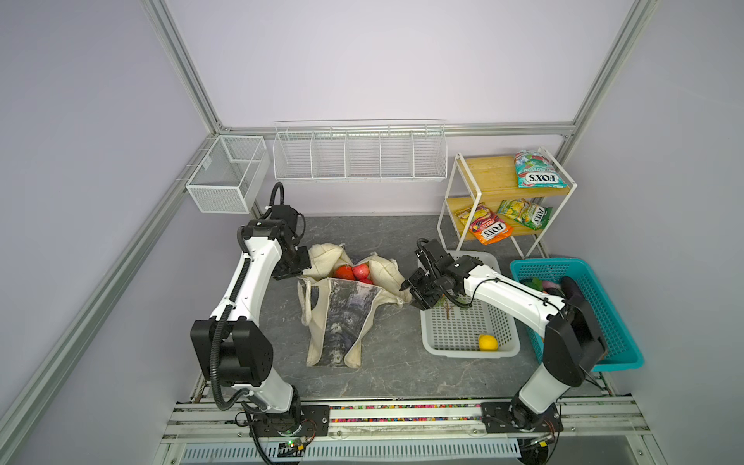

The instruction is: Place the food into the grocery bag and tie it

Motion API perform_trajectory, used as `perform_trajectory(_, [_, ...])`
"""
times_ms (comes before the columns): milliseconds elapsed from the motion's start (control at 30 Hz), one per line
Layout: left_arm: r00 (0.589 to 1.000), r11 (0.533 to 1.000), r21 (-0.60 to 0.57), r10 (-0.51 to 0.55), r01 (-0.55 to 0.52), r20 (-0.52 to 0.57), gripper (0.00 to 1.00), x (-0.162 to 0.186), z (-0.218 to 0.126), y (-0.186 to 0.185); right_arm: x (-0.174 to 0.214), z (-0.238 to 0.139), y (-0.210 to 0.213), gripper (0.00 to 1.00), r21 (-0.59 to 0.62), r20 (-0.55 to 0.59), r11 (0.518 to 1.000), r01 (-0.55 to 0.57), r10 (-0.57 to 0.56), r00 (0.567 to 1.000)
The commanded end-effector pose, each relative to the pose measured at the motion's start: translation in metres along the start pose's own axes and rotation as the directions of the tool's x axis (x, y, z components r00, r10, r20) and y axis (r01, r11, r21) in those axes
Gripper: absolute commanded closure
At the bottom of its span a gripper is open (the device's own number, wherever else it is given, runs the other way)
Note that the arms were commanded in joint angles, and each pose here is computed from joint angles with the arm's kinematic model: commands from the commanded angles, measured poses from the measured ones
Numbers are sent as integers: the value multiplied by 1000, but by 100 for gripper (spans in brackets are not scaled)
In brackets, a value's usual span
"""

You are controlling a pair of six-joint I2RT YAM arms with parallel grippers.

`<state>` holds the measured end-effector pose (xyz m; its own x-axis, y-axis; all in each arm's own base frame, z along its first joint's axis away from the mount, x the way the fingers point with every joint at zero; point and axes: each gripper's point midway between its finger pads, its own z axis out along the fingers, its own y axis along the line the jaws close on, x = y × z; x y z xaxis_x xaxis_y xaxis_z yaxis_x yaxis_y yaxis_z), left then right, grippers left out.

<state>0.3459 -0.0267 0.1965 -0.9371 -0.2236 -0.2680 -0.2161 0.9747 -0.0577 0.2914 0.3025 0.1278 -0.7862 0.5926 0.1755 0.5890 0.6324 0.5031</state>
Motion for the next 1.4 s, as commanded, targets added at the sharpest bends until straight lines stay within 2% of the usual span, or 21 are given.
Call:
perform_trajectory(0, [1000,1000,-10,-6,7,9,100,-5,-2,4,4,13,0,47,10,-31,1000,-27,27,999])
perform_trajectory(267, [1000,1000,23,3,-4,29,100,-7,-7,-1,8,19,14,64,-14,-67,1000,20,-21,998])
perform_trajectory(367, [999,999,47,-4,2,38,100,-8,-10,-5,9,15,24,78,-38,-66,997,62,-65,996])
perform_trajectory(467, [999,996,89,1,-6,52,100,-9,-17,-12,9,3,46,88,-96,-51,985,143,-148,988])
perform_trajectory(567, [997,983,183,7,-22,83,100,-13,-34,-27,14,-20,86,93,-192,-12,938,287,-295,955])
perform_trajectory(667, [988,950,308,4,-52,155,100,-22,-65,-48,29,-50,131,93,-278,28,843,461,-472,881])
perform_trajectory(767, [974,915,399,-33,-60,223,100,-29,-101,-65,55,-80,167,93,-329,66,708,624,-642,764])
perform_trajectory(900, [960,900,421,-6,-116,278,100,-29,-126,-86,90,-103,193,93,-355,103,532,768,-795,598])
perform_trajectory(967, [960,897,420,17,-138,280,100,-27,-127,-93,98,-101,190,93,-337,78,506,794,-825,560])
perform_trajectory(1133, [966,909,389,49,-148,254,100,-24,-113,-92,93,-86,178,93,-290,50,519,804,-831,554])
perform_trajectory(1367, [981,937,323,80,-134,176,100,-11,-73,-82,68,-53,139,93,-163,-42,591,790,-804,593])
